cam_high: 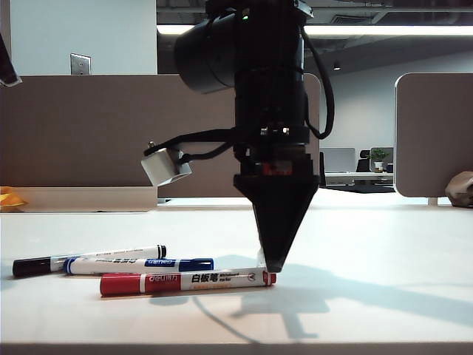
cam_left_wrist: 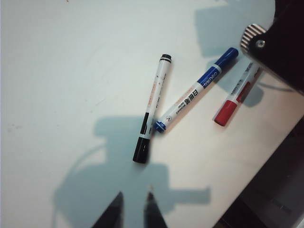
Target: Pick up the markers one by one and line them up horizontally in a straight line on the table.
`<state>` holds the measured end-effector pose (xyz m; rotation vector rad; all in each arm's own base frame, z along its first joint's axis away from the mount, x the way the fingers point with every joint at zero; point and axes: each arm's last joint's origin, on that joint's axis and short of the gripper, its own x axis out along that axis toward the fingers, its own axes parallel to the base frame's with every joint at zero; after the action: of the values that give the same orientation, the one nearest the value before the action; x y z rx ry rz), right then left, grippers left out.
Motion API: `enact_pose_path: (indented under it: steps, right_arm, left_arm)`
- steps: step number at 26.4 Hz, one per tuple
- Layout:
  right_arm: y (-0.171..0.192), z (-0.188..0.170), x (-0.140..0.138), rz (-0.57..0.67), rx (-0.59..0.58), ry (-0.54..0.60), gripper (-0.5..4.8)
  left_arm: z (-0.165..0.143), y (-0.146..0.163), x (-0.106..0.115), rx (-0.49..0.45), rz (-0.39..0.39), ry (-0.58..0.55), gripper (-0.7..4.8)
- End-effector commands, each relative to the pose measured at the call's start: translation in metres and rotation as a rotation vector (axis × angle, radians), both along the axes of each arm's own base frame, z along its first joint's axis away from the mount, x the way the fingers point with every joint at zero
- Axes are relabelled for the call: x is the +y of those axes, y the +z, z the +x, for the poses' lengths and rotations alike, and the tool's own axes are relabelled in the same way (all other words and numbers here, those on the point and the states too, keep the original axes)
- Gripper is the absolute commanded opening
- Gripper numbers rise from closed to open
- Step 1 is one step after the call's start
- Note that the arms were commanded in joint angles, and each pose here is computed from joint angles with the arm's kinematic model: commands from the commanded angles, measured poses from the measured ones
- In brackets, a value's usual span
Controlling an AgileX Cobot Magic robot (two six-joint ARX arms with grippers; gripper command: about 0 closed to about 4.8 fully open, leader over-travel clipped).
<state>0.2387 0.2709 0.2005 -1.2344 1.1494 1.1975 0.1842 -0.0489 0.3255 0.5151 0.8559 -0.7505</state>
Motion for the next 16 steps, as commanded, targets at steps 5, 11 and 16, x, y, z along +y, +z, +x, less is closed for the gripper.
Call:
enact_pose_path:
  steps: [5, 11, 16]
  right_arm:
    - [0.002, 0.002, 0.004, 0.037, -0.032, 0.049, 2.03]
    - [0.002, 0.002, 0.005, 0.061, -0.022, 0.098, 2.03]
    - [0.002, 0.002, 0.012, 0.154, 0.001, 0.119, 2.04]
  left_arm:
    - [0.000, 0.002, 0.000, -0.016, -0.004, -0.002, 0.61]
    - [0.000, 0.002, 0.000, -0.018, 0.007, 0.005, 0.61]
    - [0.000, 0.002, 0.000, -0.022, 0.006, 0.005, 0.61]
